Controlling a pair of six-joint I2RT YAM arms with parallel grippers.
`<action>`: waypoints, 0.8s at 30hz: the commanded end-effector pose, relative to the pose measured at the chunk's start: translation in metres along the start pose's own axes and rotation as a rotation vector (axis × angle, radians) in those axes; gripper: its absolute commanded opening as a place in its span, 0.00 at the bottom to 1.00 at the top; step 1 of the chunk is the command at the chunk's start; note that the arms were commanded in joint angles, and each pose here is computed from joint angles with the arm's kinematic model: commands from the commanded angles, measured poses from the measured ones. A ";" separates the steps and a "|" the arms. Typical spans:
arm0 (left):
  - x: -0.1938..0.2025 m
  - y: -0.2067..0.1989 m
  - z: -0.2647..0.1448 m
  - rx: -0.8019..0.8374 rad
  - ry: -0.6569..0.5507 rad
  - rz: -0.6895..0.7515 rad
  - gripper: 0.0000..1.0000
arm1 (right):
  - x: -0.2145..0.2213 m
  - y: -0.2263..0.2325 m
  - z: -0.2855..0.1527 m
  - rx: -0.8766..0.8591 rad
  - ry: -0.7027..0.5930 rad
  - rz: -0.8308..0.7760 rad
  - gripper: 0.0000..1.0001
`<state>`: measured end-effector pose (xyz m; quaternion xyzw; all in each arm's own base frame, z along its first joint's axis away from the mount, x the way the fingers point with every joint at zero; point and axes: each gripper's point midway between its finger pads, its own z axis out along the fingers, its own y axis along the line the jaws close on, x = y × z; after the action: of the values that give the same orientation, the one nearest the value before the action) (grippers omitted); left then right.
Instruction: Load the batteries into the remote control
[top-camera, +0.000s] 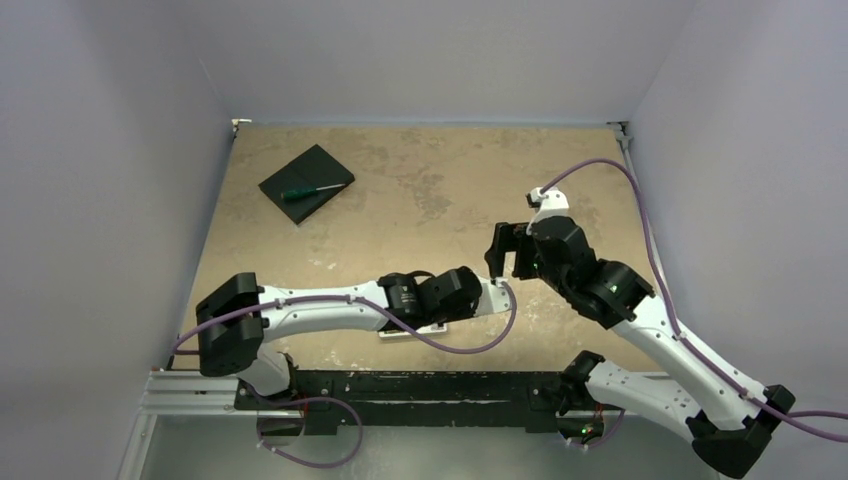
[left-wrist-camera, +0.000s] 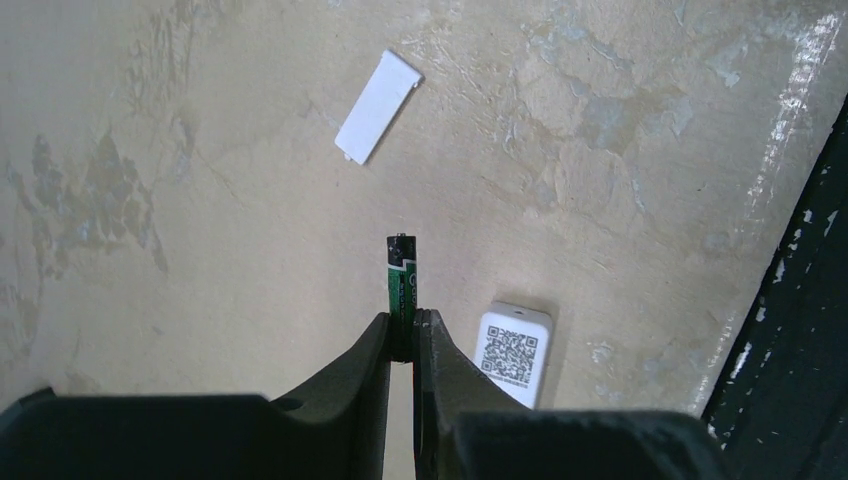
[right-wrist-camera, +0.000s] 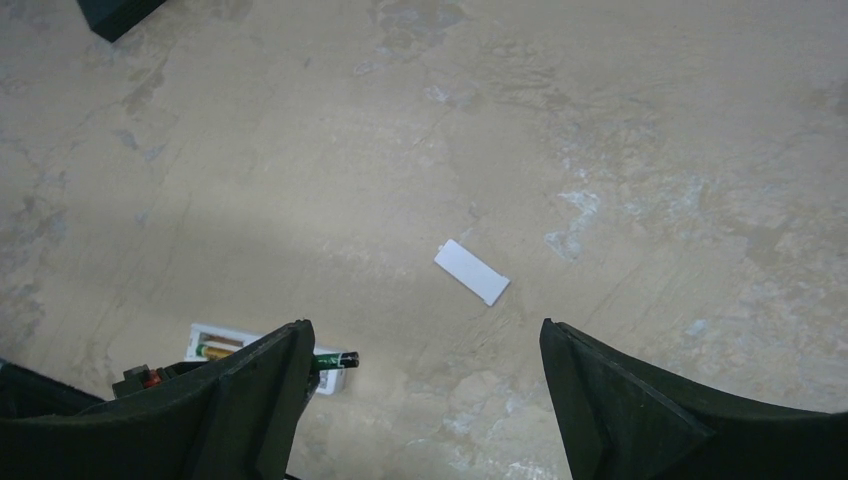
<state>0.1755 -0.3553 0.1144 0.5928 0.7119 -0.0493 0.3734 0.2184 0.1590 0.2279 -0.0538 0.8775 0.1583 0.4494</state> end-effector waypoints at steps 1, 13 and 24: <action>0.013 0.029 0.016 0.012 0.030 0.030 0.00 | -0.016 -0.001 -0.021 -0.007 -0.054 0.041 0.95; 0.060 0.035 0.042 0.116 0.056 0.155 0.00 | 0.000 -0.037 -0.024 0.174 -0.066 0.149 0.97; 0.095 0.035 0.066 0.156 0.134 0.147 0.00 | 0.005 -0.036 -0.018 0.167 -0.063 0.150 0.97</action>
<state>0.2347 -0.2991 0.0321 0.6633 0.6918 -0.0296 0.2838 0.2076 0.1194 0.2257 0.0449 0.8784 0.1181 0.4609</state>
